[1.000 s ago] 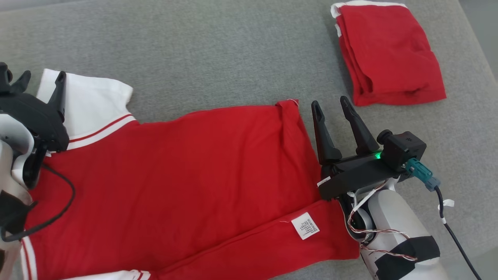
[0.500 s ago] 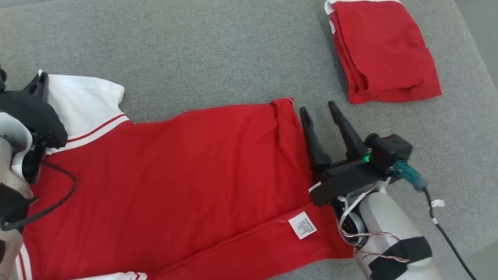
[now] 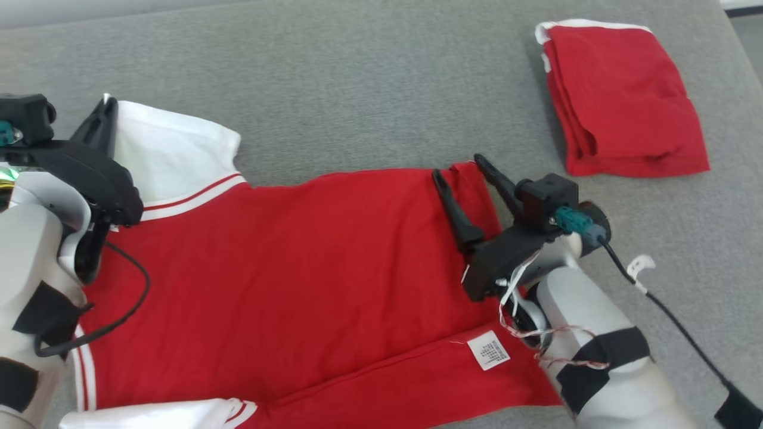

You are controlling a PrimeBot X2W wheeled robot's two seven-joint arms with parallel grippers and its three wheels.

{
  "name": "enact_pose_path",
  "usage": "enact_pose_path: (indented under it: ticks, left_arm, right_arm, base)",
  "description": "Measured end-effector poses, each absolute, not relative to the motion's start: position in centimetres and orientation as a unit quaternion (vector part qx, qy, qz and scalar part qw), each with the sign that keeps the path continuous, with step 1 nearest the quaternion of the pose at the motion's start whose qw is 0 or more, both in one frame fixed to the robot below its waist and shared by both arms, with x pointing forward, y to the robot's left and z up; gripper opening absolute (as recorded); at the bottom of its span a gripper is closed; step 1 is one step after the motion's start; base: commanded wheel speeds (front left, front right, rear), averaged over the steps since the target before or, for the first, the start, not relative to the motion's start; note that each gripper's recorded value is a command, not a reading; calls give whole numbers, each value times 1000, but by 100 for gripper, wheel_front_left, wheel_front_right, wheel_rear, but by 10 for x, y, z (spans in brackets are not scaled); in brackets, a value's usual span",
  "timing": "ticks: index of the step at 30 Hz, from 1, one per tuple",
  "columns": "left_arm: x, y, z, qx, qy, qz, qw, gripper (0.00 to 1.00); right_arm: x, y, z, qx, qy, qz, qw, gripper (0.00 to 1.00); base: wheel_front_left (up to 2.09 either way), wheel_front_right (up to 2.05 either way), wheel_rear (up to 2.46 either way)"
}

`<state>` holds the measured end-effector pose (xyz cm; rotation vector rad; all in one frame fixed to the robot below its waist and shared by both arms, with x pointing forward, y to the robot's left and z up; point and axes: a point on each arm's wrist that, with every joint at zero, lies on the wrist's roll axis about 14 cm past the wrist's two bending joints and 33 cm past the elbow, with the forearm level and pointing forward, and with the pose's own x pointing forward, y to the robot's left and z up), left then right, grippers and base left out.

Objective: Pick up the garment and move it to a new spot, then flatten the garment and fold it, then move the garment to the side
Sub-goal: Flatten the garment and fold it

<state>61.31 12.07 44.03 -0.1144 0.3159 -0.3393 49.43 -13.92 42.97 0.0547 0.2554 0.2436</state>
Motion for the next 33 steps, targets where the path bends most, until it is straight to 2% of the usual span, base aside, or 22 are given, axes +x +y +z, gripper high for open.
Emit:
enact_pose_path:
  ticks: [1, 2, 3, 4, 5, 14, 20, 26, 33]
  left_arm:
    - [612, 123, 442, -58, 155, -166, 972, 0]
    - [610, 123, 443, -58, 154, -166, 972, 0]
    - [609, 123, 444, -58, 152, -167, 972, 0]
    - [608, 125, 444, -57, 152, -166, 973, 0]
    - [607, 126, 445, -57, 151, -164, 973, 0]
    - [604, 134, 450, -61, 136, -156, 976, 0]
    - [604, 154, 469, -68, 107, -133, 983, 0]
    - [593, 164, 487, -85, 75, -127, 985, 0]
    - [571, 173, 503, -96, 53, -128, 986, 0]
  right_arm:
    - [496, -138, 430, 16, 130, 125, 983, 89]
    - [498, -140, 428, 0, 136, 128, 982, 49]
    - [499, -142, 425, -19, 146, 130, 980, 45]
    - [500, -143, 424, -30, 151, 130, 979, 33]
    - [501, -145, 423, -35, 155, 128, 979, 0]
    - [508, -164, 433, -20, 141, 86, 986, 0]
    - [508, -188, 449, 95, 112, 25, 989, 0]
    - [493, -200, 444, 236, 115, -20, 965, 0]
    - [482, -204, 442, 347, 109, -48, 930, 0]
  base:
    - [0, 0, 0]
    - [0, 0, 0]
    - [0, 0, 0]
    - [0, 0, 0]
    - [0, 0, 0]
    - [0, 0, 0]
    - [0, 0, 0]
    - [0, 0, 0]
    - [0, 0, 0]
